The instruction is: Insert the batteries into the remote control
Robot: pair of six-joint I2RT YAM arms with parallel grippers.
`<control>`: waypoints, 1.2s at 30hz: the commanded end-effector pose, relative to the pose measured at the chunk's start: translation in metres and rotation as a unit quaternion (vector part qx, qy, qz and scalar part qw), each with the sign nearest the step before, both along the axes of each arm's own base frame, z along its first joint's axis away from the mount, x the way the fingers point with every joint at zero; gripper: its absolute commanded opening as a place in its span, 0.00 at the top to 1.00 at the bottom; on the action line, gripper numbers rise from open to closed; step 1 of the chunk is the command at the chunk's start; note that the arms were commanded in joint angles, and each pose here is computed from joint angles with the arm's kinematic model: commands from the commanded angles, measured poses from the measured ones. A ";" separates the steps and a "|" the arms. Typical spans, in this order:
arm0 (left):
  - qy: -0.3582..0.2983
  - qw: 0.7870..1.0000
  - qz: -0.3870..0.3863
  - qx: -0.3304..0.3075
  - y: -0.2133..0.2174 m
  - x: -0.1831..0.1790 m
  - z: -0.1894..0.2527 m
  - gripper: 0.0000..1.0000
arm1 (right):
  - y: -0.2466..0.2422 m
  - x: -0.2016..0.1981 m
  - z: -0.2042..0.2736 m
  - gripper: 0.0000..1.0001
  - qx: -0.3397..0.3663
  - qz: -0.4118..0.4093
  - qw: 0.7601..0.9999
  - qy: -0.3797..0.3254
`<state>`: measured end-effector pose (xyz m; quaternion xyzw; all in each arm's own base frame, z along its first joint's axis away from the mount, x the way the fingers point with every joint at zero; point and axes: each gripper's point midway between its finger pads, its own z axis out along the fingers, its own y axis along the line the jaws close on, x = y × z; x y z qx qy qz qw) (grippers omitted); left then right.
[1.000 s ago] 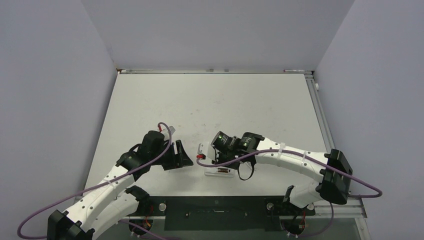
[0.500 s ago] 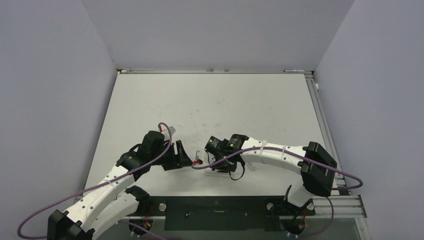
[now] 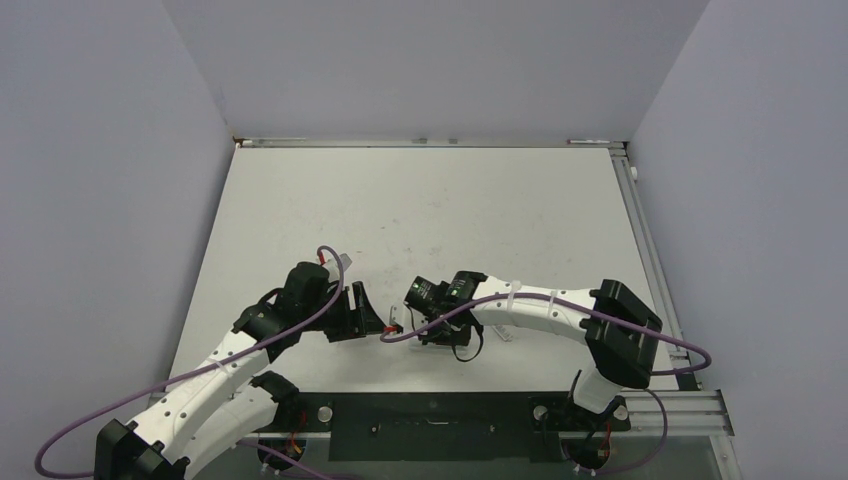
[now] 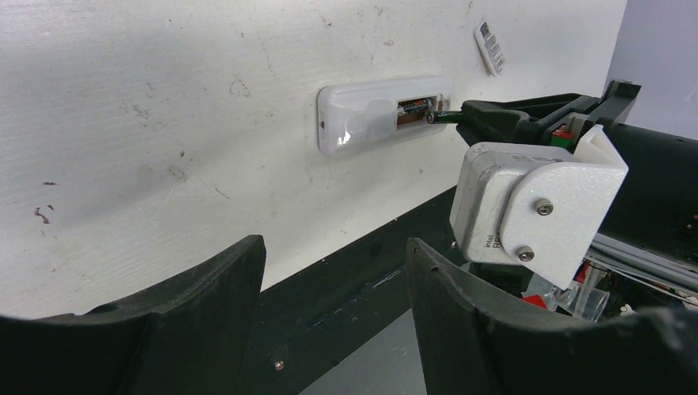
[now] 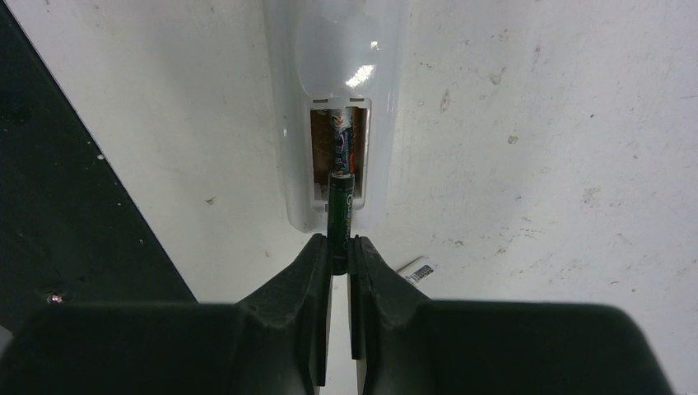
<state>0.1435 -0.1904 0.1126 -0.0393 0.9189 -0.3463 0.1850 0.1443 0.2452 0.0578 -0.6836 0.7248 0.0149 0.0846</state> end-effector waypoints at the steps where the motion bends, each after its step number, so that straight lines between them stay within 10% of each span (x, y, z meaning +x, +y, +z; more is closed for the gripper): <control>1: -0.021 1.000 -0.005 -0.018 -0.005 0.006 0.008 0.40 | 0.013 0.007 0.005 0.91 0.010 0.007 1.000 -0.017; 36: -0.021 1.000 -0.005 -0.020 -0.005 0.005 0.008 0.39 | 0.019 0.001 -0.008 0.83 -0.002 0.029 1.000 -0.006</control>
